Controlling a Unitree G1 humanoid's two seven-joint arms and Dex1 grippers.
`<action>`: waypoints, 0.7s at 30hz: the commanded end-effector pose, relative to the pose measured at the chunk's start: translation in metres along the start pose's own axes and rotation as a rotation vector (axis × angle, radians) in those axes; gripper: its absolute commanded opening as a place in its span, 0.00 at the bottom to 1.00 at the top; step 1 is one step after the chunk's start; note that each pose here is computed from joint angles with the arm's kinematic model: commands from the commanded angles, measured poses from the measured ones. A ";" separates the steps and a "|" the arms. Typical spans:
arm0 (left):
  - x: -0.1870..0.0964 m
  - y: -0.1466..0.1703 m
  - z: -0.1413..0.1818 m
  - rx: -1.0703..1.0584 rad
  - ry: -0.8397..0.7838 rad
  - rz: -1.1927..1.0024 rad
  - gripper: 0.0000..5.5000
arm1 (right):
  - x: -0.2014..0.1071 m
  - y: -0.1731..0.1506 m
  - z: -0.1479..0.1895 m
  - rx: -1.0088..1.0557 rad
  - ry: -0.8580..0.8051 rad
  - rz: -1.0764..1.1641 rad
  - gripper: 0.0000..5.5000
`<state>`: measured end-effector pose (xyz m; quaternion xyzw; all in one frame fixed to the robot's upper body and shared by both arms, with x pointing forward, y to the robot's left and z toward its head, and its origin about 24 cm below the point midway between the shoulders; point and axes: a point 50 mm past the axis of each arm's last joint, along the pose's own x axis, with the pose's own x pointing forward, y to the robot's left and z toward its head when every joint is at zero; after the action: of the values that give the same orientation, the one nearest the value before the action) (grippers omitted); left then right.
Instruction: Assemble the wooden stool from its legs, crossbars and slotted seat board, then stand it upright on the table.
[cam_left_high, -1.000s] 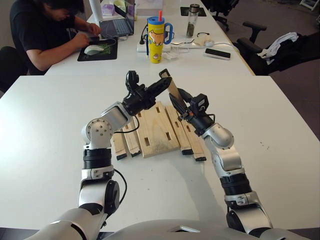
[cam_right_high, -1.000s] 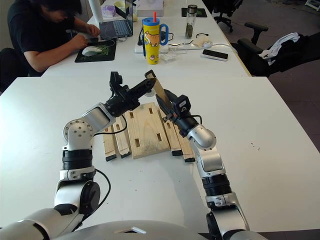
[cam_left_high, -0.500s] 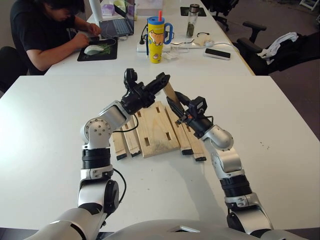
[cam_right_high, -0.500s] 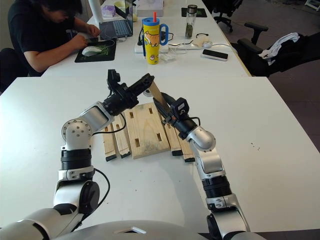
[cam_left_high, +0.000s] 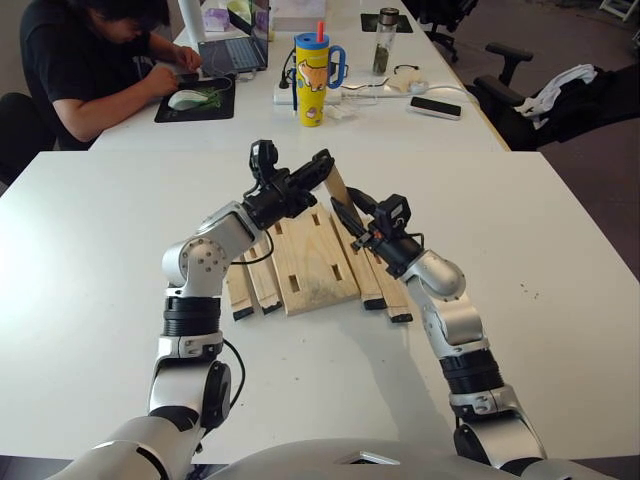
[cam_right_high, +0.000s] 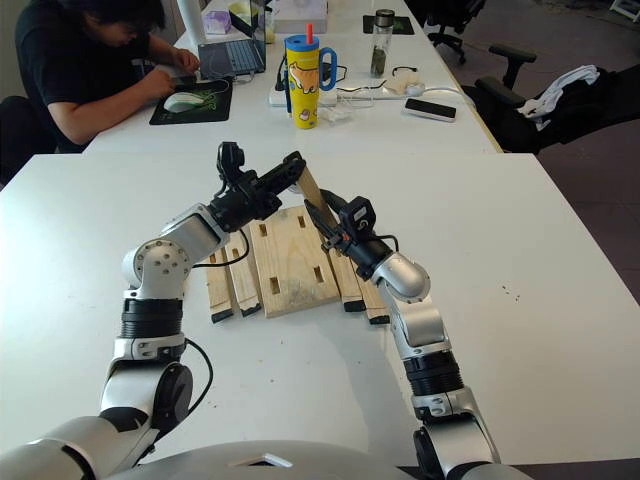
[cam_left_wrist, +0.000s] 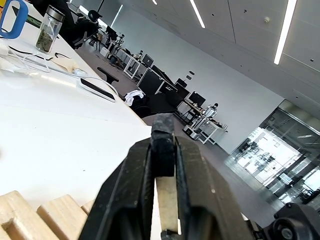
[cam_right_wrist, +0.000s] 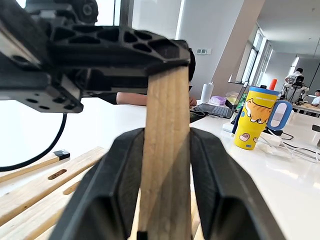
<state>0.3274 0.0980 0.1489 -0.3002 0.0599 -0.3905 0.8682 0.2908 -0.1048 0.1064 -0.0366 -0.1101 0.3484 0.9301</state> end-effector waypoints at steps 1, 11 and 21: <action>-0.014 0.023 0.006 0.125 -0.059 0.188 0.08 | 0.001 0.004 -0.005 -0.015 0.063 0.053 0.32; -0.076 0.022 0.020 0.158 -0.420 0.526 0.08 | -0.030 -0.029 -0.028 -0.018 0.206 -0.123 0.52; -0.110 0.025 -0.029 -0.056 -0.469 0.792 0.08 | -0.030 -0.037 -0.031 0.048 0.236 -0.150 0.52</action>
<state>0.2621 0.1892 0.1089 -0.3202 -0.0403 0.0447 0.9454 0.2953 -0.1565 0.0720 -0.0454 0.0065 0.2613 0.9642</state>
